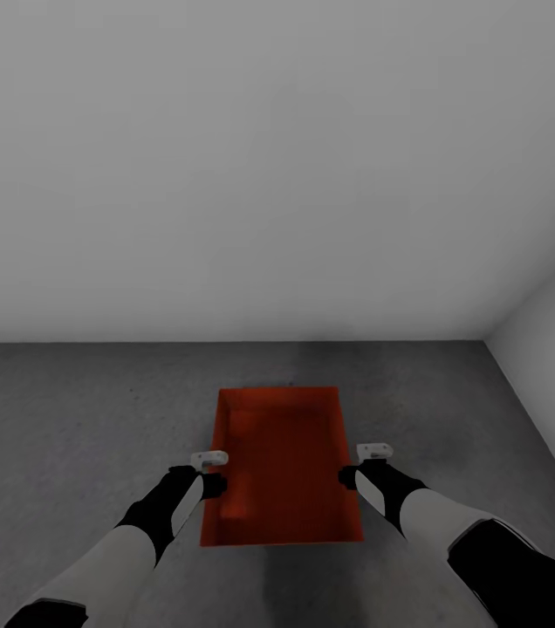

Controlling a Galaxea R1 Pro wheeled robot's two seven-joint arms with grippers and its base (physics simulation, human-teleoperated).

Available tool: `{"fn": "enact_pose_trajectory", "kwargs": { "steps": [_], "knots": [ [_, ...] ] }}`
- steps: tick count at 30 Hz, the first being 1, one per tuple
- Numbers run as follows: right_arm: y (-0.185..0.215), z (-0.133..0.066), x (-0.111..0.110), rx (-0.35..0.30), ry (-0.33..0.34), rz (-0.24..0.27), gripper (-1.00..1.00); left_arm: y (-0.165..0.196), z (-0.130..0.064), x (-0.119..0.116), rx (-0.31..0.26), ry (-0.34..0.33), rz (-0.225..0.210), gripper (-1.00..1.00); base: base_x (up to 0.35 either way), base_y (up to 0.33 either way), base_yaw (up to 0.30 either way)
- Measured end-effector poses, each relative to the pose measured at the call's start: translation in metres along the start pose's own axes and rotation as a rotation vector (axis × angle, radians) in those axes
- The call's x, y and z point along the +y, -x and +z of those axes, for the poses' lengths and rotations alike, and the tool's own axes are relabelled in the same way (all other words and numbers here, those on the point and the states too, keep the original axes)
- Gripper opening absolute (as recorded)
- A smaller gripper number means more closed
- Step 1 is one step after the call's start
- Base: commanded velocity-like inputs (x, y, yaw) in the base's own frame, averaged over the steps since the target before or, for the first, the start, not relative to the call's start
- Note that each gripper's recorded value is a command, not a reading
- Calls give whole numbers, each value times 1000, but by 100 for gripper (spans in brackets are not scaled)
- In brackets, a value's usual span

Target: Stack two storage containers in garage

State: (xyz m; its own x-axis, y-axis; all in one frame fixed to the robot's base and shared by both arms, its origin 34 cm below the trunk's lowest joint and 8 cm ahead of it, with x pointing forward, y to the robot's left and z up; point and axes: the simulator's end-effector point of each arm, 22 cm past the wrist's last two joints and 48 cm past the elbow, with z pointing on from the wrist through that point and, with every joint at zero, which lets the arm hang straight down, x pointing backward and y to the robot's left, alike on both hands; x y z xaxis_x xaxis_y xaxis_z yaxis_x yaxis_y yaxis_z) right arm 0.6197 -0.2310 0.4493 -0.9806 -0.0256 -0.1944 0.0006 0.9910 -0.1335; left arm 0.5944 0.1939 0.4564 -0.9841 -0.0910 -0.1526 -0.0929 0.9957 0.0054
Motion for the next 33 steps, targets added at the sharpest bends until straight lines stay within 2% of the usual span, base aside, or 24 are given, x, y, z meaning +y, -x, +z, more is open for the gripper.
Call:
{"fn": "enact_pose_trajectory", "kwargs": {
  "steps": [33],
  "knots": [
    [10, -50, -7, 1, -1, -1, 100, 8, -51, 1, 0, 3, 0, 100, 0, 0, 0]
  ]
}}
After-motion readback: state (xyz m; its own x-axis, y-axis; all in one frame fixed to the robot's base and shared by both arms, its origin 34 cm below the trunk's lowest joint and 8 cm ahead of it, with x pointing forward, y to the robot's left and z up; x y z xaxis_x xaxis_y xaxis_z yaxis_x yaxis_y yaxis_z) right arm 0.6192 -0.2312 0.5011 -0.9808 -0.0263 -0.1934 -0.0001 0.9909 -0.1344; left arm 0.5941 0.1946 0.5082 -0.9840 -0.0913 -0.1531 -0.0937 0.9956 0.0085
